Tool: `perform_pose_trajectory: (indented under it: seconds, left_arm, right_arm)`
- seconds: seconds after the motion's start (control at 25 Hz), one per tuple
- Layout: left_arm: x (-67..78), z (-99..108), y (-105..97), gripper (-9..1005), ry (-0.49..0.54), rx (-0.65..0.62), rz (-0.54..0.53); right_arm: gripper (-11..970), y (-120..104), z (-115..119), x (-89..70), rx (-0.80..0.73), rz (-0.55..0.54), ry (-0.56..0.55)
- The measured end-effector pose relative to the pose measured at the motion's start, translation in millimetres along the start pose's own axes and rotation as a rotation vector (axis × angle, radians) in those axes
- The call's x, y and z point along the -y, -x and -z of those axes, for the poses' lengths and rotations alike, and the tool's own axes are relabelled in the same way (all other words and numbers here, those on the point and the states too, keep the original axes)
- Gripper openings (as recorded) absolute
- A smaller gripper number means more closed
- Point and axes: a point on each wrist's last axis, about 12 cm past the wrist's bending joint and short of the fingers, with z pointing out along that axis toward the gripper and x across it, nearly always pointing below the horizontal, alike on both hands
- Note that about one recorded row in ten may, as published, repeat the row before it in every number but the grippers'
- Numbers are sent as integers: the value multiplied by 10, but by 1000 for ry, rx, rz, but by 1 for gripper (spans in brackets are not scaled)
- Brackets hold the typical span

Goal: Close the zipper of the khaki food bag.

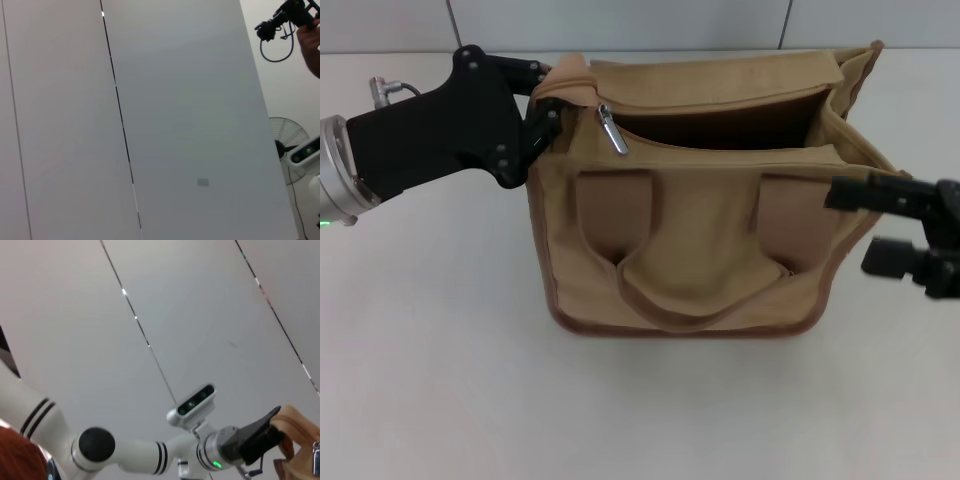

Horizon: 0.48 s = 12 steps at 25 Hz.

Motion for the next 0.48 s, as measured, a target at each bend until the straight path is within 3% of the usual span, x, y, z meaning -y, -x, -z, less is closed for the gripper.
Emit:
perform_pose_trajectory:
  seconds: [0.2, 0.48]
  left_arm:
    - [10, 42, -8, 0, 21, 5, 4]
    - [16, 51, -22, 0, 32, 4, 9]
  right_arm:
    - [819, 247, -46, 87, 19, -70, 14]
    - [819, 635, -223, 248, -68, -162, 1]
